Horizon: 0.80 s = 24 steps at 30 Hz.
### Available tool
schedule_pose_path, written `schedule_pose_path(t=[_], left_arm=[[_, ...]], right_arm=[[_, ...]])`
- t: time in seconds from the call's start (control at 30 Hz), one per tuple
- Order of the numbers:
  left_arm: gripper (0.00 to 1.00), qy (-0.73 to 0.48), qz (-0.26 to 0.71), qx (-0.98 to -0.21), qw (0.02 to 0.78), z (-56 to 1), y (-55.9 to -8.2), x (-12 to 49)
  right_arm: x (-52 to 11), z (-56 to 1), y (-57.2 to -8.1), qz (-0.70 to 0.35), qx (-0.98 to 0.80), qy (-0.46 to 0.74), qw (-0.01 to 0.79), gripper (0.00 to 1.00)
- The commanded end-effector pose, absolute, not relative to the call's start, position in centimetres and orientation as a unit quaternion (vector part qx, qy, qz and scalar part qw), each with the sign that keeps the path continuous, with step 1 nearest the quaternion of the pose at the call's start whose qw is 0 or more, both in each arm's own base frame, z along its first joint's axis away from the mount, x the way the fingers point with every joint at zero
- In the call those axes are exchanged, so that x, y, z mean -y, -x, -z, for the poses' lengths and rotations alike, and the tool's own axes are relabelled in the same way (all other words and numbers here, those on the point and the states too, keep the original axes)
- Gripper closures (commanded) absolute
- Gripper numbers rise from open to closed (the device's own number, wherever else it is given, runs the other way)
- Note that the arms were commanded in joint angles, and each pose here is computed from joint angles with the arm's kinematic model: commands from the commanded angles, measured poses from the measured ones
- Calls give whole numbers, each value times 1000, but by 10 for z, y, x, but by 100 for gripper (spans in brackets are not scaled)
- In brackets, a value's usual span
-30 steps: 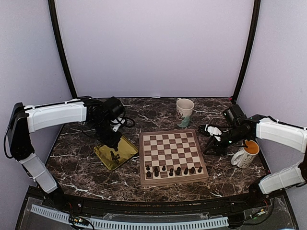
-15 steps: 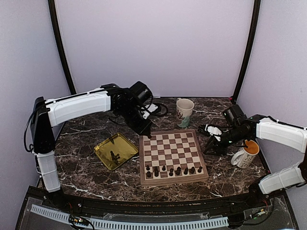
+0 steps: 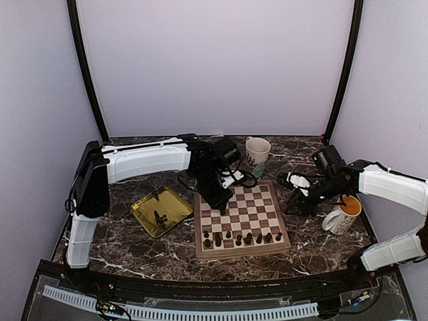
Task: Set up the chess pieces on the board
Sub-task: Place the bishop on the chessboard.
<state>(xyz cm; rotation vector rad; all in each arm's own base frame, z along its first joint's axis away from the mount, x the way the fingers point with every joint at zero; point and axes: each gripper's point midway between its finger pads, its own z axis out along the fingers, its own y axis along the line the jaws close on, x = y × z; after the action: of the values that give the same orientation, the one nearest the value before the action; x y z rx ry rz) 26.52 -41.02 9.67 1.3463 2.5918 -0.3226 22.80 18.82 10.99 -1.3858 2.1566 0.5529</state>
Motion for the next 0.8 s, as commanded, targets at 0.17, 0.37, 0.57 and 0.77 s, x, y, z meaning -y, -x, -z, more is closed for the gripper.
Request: schedule_pose_path(t=[0.17, 0.37, 0.57, 0.77], left_arm=[[77, -456, 104, -880, 83, -92, -263, 410], [67, -449, 102, -878, 133, -134, -280, 412], [61, -393, 91, -888, 223, -184, -327, 388], [60, -288, 80, -906, 299, -206, -392, 327]], right_arm=[[-191, -121, -230, -209, -786, 515, 272, 63], [-199, -144, -231, -226, -770, 529, 275, 59], [-223, -170, -246, -209, -750, 564, 275, 57], [-267, -183, -252, -219, -725, 599, 259, 57]])
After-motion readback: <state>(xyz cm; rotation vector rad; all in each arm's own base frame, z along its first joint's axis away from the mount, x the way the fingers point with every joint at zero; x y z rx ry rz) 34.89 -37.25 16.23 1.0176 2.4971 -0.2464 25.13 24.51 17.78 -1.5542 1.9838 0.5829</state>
